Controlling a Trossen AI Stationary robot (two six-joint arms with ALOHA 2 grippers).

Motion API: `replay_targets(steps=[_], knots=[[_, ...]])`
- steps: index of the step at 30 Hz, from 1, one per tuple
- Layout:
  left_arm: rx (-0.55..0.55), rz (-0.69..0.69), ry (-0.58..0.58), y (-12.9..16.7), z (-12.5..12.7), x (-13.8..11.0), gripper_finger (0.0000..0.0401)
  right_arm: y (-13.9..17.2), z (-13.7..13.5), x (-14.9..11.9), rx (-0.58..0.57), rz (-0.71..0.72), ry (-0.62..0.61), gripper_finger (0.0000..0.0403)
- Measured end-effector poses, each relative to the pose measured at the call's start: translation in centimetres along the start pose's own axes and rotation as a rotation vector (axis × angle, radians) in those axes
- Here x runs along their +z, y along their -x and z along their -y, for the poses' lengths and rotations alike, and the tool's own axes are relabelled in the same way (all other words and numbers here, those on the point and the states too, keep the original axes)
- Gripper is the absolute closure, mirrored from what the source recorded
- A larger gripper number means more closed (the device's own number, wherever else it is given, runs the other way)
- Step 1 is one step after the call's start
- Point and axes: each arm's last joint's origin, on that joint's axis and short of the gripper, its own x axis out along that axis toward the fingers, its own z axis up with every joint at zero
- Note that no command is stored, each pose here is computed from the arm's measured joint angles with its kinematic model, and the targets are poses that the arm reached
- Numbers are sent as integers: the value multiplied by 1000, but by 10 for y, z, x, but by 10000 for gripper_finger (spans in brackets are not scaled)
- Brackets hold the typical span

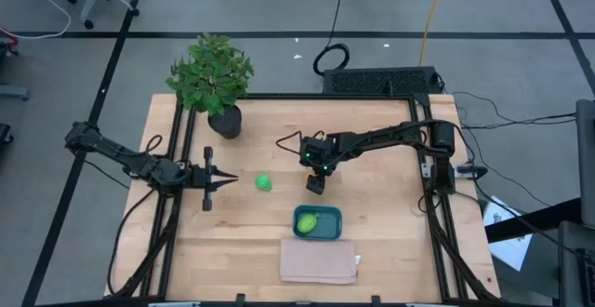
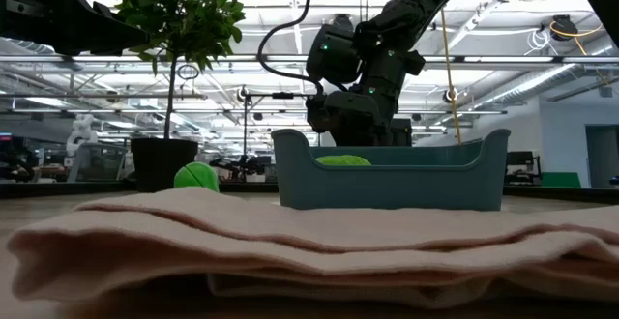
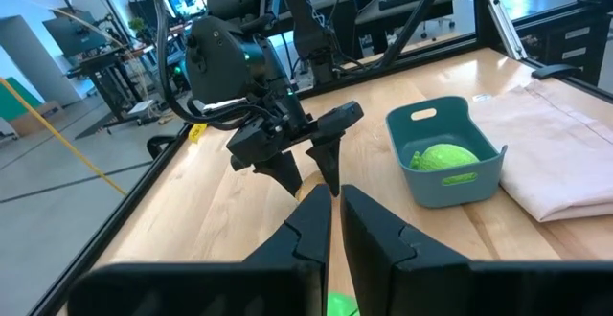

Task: Pick and placing Produce into tupperware
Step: Put the brown potato into the blue bin

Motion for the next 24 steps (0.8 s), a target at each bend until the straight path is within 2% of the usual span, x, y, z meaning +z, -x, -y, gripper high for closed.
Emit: replay_targets(steps=[7,24], knots=[[1,0,0,0,0,0,368,6,-5,2,29,27,20,221],[9,3,23,0,0,1,368,38,-19,26,8,2,83,220]])
